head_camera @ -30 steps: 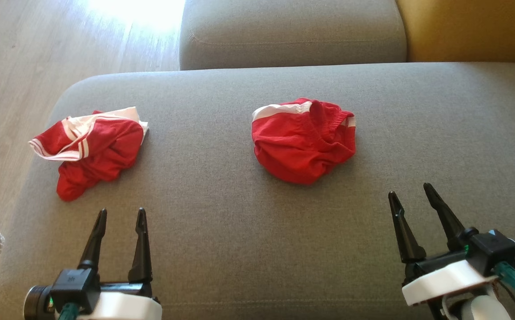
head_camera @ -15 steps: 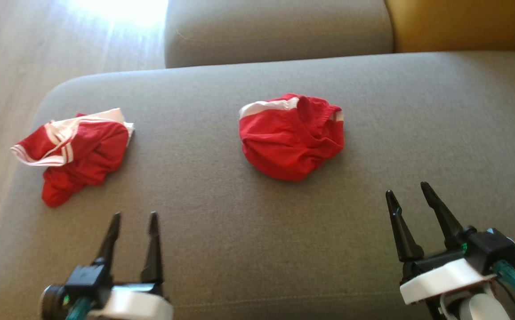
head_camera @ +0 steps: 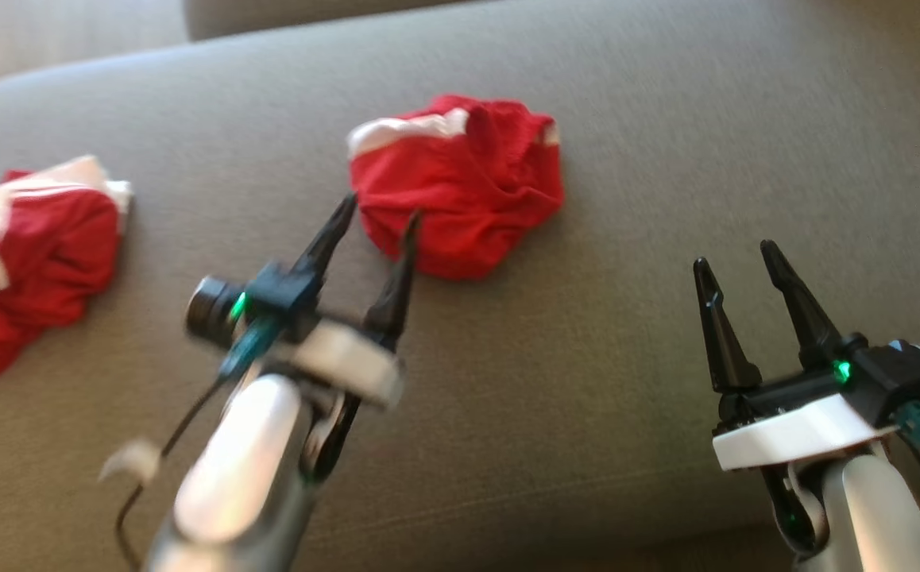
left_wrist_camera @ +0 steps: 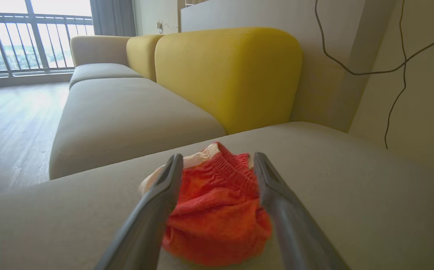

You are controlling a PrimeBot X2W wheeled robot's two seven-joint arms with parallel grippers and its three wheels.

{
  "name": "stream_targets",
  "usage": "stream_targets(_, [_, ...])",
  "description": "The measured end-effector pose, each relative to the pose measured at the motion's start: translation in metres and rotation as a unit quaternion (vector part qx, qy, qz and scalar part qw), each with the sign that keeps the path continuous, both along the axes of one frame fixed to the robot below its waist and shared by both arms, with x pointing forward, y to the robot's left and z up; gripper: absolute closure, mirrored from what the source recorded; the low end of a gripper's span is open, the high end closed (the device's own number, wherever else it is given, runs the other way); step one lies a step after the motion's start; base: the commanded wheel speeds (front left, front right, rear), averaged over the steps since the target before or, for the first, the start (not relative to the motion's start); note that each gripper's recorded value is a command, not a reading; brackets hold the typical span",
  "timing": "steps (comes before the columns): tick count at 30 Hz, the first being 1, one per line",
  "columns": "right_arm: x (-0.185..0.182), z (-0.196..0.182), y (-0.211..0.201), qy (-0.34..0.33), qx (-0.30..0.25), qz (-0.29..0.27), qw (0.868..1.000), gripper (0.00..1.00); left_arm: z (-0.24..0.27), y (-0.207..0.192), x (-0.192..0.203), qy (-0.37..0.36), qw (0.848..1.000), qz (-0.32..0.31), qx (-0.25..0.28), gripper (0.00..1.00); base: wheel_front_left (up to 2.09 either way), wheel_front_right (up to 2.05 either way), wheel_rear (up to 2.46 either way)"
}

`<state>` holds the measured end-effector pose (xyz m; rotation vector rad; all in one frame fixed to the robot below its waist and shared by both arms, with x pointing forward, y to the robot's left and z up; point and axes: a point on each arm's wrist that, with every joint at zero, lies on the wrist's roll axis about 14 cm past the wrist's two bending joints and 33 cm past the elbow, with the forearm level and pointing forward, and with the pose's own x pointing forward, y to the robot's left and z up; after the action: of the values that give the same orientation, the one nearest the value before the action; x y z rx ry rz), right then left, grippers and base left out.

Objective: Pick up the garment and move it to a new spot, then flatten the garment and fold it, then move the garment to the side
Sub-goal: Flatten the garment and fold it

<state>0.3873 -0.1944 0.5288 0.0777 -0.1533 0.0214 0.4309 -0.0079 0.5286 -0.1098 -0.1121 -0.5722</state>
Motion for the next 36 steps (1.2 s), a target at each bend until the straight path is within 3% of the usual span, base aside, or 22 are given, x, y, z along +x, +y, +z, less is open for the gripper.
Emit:
stream_targets(9, [0.013, -0.018, -0.026, 0.025, -0.004, -0.036, 0.999, 0.00, -0.012, -0.088, 0.039, 0.062, 0.991, -0.119, 0.018, 0.00, 0.00, 0.00, 0.00])
stream_targets(15, [0.019, -0.026, -0.040, 0.036, -0.001, -0.056, 0.998, 0.00, -0.048, -0.120, 0.052, 0.127, 0.979, -0.156, 0.040, 0.00, 0.00, 0.00, 0.00])
stream_targets(21, [0.023, -0.037, -0.050, 0.050, -0.002, -0.069, 0.996, 0.00, -0.099, -0.128, 0.055, 0.177, 0.962, -0.170, 0.117, 0.00, 0.00, 0.00, 0.00])
stream_targets(24, [0.024, -0.040, -0.053, 0.056, -0.004, -0.074, 0.996, 0.00, -0.128, -0.123, 0.055, 0.175, 0.950, -0.171, 0.196, 0.00, 0.00, 0.00, 0.00])
stream_targets(29, [0.029, -0.039, -0.053, 0.050, 0.001, -0.073, 0.996, 0.00, -0.138, -0.115, 0.065, 0.160, 0.943, -0.164, 0.239, 0.00, 0.00, 0.00, 0.00])
stream_targets(30, [0.029, -0.039, -0.052, 0.050, 0.004, -0.072, 0.996, 0.00, -0.138, -0.114, 0.066, 0.154, 0.943, -0.164, 0.243, 1.00, 0.00, 0.00, 0.00])
stream_targets(36, [0.033, -0.035, -0.046, 0.042, 0.007, -0.063, 0.997, 0.00, -0.119, -0.111, 0.071, 0.115, 0.960, -0.161, 0.197, 1.00, 0.00, 0.00, 0.00])
